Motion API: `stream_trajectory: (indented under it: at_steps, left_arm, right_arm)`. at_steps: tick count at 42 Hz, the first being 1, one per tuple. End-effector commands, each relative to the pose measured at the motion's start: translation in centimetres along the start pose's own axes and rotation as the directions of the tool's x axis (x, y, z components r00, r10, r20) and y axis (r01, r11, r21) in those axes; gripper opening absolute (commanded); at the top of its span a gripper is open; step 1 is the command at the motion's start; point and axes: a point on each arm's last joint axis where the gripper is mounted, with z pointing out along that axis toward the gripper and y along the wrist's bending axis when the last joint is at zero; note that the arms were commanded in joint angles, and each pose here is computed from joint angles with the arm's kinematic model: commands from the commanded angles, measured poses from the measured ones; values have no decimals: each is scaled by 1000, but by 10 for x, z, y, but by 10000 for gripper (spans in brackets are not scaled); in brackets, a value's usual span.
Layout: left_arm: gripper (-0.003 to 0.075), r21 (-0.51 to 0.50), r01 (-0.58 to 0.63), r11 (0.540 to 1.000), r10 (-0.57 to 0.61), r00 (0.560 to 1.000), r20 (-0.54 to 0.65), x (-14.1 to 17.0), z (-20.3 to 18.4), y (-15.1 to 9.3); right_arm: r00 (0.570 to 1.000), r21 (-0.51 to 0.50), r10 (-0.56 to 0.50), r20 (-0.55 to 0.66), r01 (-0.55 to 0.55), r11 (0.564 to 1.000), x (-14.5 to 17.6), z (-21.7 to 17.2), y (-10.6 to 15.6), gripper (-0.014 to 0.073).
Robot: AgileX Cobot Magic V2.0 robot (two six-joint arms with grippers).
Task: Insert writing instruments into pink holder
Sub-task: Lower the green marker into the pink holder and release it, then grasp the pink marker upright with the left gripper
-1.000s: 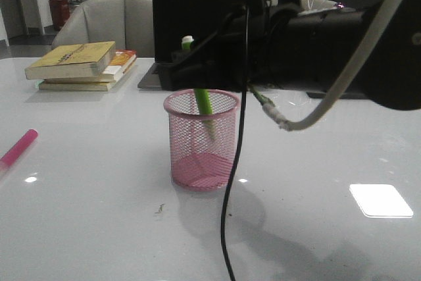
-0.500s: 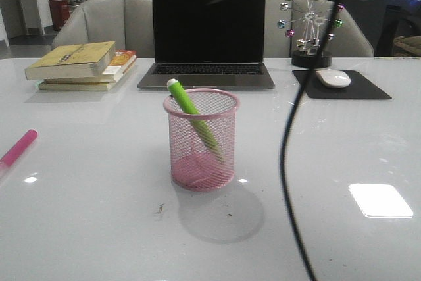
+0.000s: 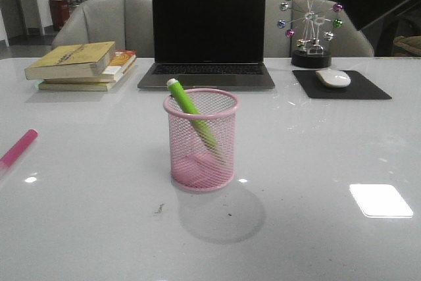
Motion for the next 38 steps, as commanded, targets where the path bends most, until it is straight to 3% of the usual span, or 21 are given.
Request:
stream_trajectory:
  at_steps: [1, 17, 29, 38]
  left_arm:
    - [529, 3, 30, 1000, -31, 998, 63, -35, 14, 2]
    - [528, -23, 1, 1000, -3, 997, -78, -91, 114, 13]
    - [525, -28, -8, 1000, 5, 993, -117, -107, 151, 18]
    - [396, -37, -25, 999, 19, 990, -143, -109, 160, 19]
  right_arm:
    - [995, 8, -12, 98, 11, 1000, -13, -9, -1, 469]
    - [996, 8, -12, 94, 11, 1000, -13, -8, -1, 469]
    - [996, 8, -12, 94, 11, 1000, -13, -8, -1, 469]
    - [996, 8, -12, 94, 11, 1000, -13, -8, -1, 469]
